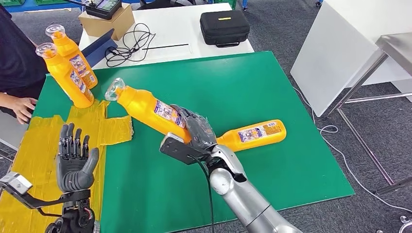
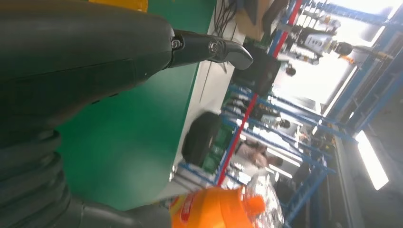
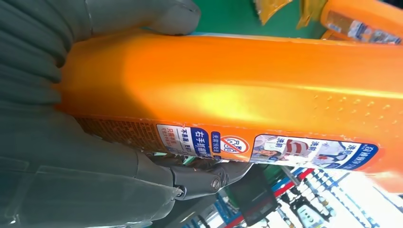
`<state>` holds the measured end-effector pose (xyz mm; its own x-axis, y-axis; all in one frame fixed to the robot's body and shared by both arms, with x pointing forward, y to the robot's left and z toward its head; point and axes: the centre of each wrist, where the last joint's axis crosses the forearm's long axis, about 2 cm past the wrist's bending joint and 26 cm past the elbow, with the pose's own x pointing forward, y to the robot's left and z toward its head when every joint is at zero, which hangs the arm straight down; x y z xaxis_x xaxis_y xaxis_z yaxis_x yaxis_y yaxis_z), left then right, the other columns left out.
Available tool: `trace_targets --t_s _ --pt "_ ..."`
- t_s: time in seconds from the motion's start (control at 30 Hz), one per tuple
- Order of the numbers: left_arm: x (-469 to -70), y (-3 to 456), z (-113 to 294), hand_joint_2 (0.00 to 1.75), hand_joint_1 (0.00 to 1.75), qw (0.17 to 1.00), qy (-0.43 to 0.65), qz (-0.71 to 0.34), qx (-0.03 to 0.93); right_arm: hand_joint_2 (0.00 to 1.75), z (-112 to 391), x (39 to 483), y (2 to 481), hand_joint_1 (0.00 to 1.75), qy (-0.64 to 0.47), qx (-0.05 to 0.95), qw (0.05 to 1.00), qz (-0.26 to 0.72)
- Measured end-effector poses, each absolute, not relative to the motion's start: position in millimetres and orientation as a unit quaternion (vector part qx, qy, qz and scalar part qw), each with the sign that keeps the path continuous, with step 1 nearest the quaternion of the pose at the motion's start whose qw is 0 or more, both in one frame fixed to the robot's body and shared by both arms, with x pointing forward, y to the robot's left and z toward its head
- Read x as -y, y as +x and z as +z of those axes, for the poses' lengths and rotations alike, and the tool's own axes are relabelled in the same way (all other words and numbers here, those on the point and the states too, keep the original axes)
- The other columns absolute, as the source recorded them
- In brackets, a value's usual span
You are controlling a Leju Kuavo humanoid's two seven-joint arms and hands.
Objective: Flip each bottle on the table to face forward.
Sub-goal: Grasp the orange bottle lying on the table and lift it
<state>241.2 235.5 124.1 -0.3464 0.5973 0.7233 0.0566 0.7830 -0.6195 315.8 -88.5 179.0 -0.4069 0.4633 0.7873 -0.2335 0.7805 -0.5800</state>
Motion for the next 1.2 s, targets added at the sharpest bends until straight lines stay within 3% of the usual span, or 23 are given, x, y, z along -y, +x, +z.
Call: trace_targets --t_s 0.3,0.8,1.2 --pt "-219.7 241.8 133.7 1.75 0.0 0.517 -0.297 0.257 0.761 1.75 193.2 59.6 315.9 1.75 -0.061 0.775 0.516 0.359" --pt "-212.0 247.6 143.1 1.75 0.0 0.508 -0.325 0.262 0.753 1.75 198.3 20.0 303.7 1.75 -0.087 0.759 0.486 0.425" --pt "-227.4 248.1 149.3 1.75 0.0 0.509 -0.334 0.288 0.739 1.75 204.2 -14.5 270.4 1.75 -0.148 0.753 0.415 0.488"
